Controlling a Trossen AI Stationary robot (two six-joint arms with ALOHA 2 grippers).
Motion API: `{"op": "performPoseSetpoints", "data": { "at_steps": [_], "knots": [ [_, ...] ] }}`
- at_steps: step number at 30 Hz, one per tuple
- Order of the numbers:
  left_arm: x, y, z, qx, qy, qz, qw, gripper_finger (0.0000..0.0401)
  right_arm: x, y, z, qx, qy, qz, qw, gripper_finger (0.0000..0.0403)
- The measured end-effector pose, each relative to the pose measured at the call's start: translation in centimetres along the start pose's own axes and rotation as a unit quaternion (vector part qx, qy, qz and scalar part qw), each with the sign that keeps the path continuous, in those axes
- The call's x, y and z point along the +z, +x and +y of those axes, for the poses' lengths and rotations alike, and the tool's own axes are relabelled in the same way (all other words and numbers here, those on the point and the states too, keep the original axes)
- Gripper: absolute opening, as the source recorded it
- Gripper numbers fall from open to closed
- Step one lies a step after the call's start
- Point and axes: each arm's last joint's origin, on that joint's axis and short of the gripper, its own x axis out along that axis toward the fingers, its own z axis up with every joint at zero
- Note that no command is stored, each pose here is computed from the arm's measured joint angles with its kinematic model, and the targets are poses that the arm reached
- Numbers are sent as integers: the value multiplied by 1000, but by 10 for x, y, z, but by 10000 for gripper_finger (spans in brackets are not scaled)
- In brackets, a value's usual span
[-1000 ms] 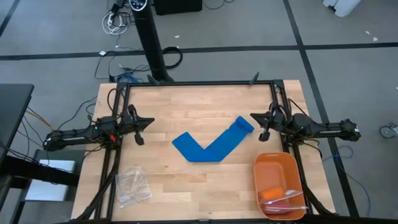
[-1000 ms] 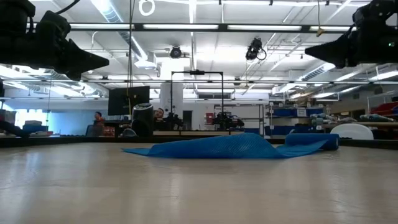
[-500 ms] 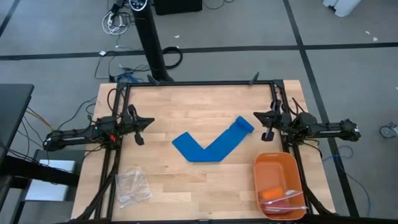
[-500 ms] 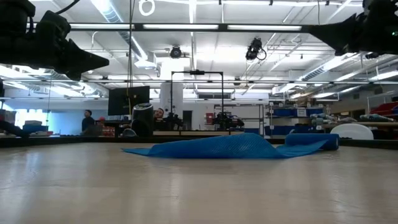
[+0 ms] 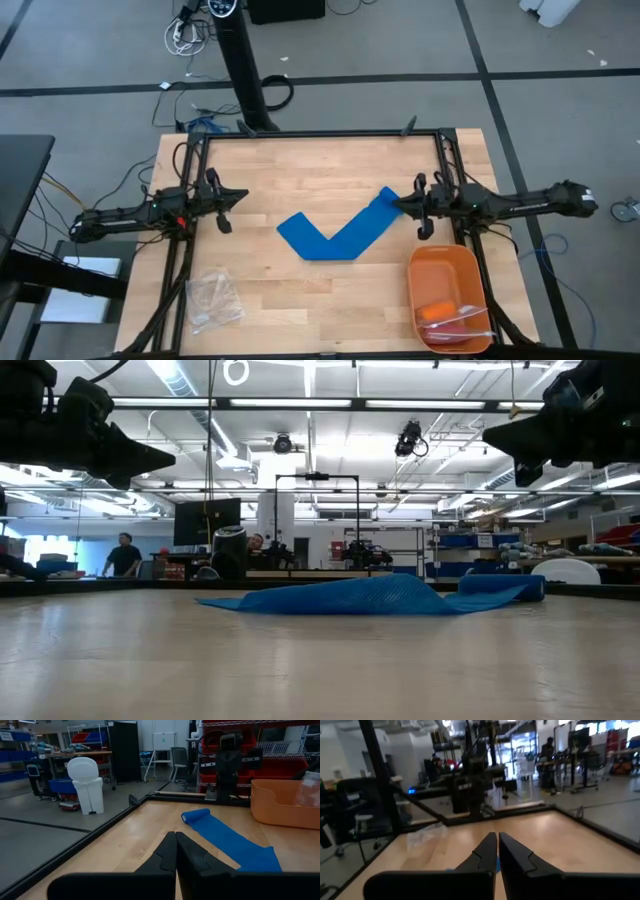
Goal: Roll bandage
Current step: Roll the blue bandage
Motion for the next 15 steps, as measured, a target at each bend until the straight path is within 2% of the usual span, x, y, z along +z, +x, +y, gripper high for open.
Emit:
{"op": "performPoseSetpoints", "data": {
  "at_steps": [5,7,11,15],
  "knots": [
    [0,0,0,0,0,0,1000,6,-4,9,-1,-11,-5,26,1000,33],
    [0,0,0,0,0,0,1000,6,0,15,-1,-17,-9,30,999,35],
    [0,0,0,0,0,0,1000,6,14,27,2,-15,-60,17,998,24],
    [0,0,0,0,0,0,1000,6,31,43,5,-14,-67,7,998,4]
  ]
}}
